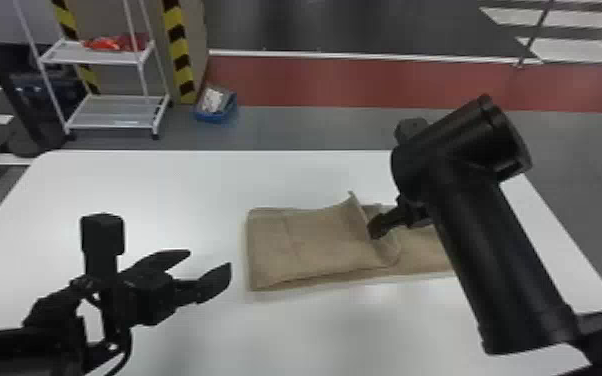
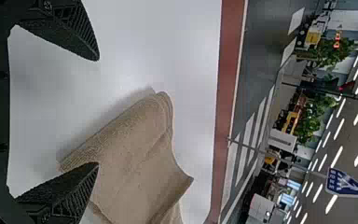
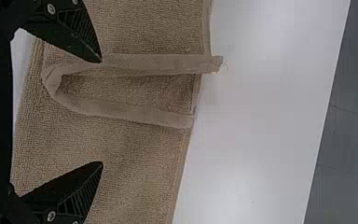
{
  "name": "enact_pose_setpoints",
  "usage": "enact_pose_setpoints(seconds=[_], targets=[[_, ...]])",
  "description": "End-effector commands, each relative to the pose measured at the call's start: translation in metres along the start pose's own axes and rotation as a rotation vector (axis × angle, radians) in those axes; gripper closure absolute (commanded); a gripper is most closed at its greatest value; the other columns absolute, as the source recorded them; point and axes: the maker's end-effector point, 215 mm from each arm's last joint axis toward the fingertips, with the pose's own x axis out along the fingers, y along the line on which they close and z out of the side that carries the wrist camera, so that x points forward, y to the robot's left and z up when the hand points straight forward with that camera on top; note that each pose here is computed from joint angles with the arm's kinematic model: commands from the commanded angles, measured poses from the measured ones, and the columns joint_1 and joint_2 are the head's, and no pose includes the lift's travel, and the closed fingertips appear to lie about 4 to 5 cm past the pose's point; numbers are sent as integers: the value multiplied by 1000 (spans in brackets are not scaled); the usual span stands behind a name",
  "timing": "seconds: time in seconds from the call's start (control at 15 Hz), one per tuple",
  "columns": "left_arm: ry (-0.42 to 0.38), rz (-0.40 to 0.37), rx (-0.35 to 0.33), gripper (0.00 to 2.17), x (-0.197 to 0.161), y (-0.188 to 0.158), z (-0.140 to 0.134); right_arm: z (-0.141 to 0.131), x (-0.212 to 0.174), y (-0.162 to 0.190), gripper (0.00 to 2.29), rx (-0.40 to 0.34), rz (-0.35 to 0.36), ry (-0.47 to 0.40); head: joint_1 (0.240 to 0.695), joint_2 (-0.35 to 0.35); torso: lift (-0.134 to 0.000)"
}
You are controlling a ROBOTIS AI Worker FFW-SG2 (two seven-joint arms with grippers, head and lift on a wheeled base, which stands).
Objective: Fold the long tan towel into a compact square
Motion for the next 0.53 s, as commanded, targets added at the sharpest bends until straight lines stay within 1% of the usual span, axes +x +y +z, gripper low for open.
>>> enact_pose_setpoints(seconds=[0.0, 0.2, 0.47], targets=[[-3, -2, -4, 87, 0, 0, 0, -6, 3, 3, 103, 11, 13, 16, 695, -37, -124], [-4, -4, -5, 87, 0, 0, 0, -5, 1, -2, 103, 11, -4, 14, 695, -34, -124], [-6, -7, -5, 87, 0, 0, -1, -11, -4, -19, 103, 10, -62, 27, 695, -43, -124]])
